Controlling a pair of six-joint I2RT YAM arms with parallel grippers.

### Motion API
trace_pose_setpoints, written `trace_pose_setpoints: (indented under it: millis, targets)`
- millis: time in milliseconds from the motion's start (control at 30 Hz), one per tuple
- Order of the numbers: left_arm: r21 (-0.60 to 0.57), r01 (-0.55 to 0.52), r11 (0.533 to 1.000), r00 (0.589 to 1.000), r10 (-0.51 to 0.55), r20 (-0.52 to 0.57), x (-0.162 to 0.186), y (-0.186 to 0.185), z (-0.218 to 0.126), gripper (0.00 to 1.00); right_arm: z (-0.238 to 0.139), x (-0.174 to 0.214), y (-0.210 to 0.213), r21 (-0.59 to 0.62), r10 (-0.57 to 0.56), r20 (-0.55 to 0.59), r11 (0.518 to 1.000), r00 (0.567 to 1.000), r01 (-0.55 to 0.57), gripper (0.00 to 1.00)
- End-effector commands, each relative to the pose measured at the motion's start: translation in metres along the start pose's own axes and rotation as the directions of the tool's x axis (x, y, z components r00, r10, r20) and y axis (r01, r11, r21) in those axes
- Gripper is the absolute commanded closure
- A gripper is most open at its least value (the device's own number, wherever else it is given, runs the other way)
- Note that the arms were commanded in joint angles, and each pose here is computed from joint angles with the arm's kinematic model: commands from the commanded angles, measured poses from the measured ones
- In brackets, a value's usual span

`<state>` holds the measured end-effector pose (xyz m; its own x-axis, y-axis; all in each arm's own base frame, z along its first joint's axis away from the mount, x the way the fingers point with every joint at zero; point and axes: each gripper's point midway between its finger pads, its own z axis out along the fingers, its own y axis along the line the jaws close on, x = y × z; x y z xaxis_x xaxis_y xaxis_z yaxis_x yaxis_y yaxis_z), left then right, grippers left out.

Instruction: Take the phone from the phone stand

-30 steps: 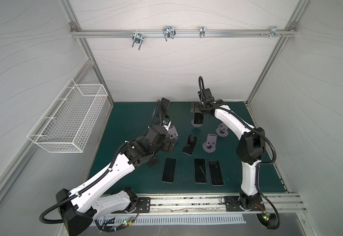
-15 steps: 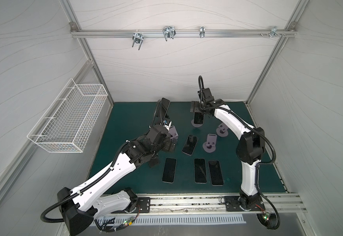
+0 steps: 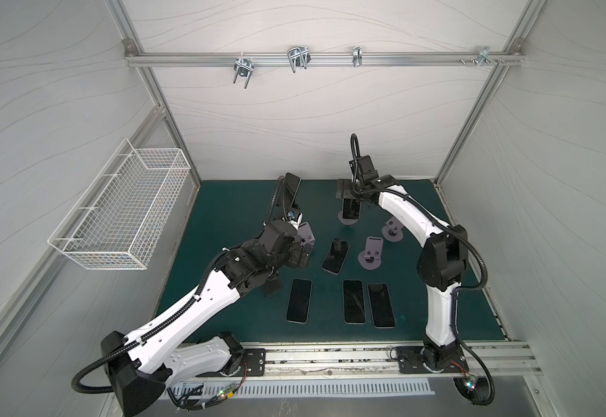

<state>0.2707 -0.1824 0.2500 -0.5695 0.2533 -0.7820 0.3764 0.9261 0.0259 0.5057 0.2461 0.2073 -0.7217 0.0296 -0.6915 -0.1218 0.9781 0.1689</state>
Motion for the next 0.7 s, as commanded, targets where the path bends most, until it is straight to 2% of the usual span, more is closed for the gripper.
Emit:
trace_pose_setpoints:
  millis: [0,667]
  targets:
    - [0.004,0.031,1.0,0.998,-0.031,0.061,-0.018,0.0,-0.004,0.01,-0.007,-0.012,0.001,-0.011,-0.01,0.028,1.0,1.0,0.01,0.03]
    - [-0.026,0.024,0.999,0.999,-0.023,0.029,-0.009,0.003,0.005,0.01,0.026,-0.004,-0.015,0.045,-0.036,-0.015,0.998,0.999,0.037,0.02]
